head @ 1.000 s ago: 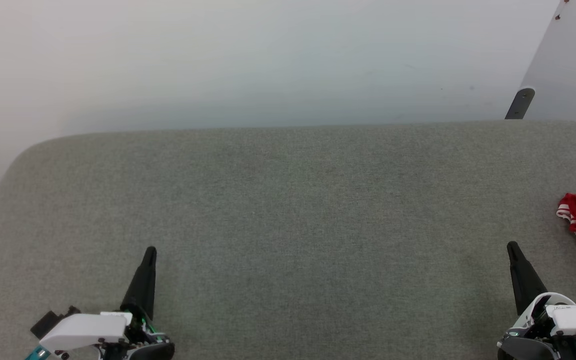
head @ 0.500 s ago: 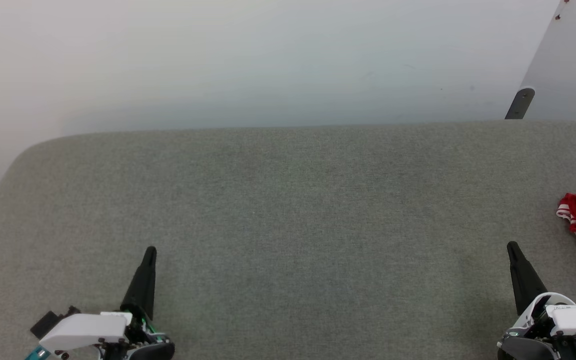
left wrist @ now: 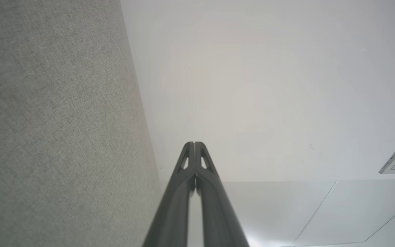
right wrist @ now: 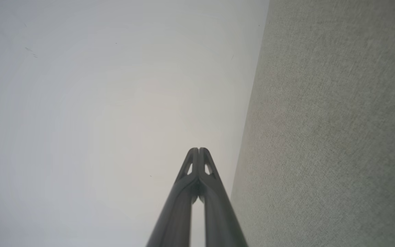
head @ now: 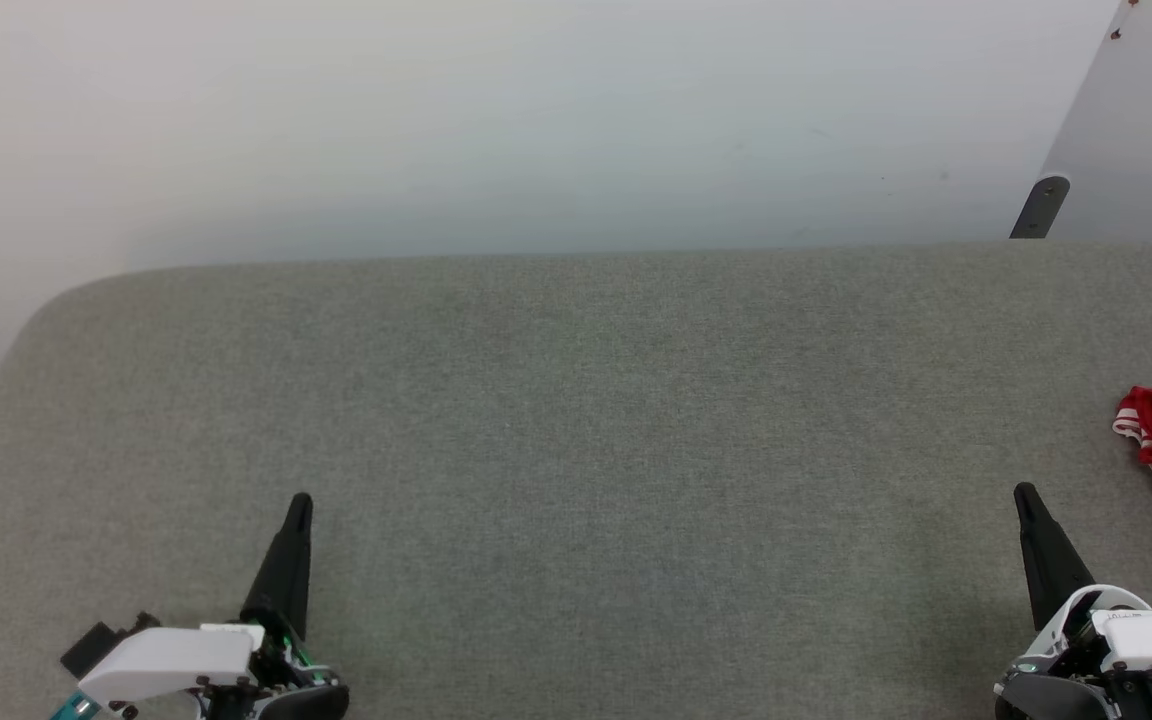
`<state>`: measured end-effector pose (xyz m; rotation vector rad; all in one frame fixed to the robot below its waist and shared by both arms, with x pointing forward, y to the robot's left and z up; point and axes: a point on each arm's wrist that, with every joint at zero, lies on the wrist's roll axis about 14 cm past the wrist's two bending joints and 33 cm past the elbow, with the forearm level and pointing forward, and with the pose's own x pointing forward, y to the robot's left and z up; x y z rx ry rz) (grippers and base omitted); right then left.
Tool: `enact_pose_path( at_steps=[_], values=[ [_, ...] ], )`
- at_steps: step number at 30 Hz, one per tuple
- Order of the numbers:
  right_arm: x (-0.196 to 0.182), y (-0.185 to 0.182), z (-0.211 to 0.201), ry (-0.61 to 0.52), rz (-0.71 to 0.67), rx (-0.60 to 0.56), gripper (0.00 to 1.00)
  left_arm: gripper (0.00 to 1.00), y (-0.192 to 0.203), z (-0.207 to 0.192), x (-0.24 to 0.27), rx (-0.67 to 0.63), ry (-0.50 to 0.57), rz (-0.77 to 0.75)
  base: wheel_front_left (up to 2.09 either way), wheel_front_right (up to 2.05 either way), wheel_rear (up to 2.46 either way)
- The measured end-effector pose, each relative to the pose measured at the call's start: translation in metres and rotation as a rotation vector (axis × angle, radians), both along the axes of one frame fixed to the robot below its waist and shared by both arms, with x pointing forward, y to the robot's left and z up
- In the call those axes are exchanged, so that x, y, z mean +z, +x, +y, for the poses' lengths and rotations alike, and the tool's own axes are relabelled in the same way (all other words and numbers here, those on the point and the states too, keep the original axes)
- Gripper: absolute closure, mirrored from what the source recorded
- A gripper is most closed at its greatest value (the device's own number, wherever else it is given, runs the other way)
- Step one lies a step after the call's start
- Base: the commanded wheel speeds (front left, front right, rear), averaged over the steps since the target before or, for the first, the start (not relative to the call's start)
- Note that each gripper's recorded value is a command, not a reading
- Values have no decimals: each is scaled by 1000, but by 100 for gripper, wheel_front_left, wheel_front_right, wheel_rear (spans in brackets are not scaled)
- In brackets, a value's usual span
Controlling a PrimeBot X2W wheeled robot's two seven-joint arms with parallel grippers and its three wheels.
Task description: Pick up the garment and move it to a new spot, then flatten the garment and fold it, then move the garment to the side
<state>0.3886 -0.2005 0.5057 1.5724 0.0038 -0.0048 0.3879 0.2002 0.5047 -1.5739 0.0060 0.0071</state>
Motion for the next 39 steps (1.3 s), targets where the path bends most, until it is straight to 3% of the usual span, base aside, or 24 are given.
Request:
enact_pose_path(
  at_steps=[39],
  values=[
    [0,0,0,0,0,0,100,100,0,0,0,-2,-1,0,0,0,0]
  ],
)
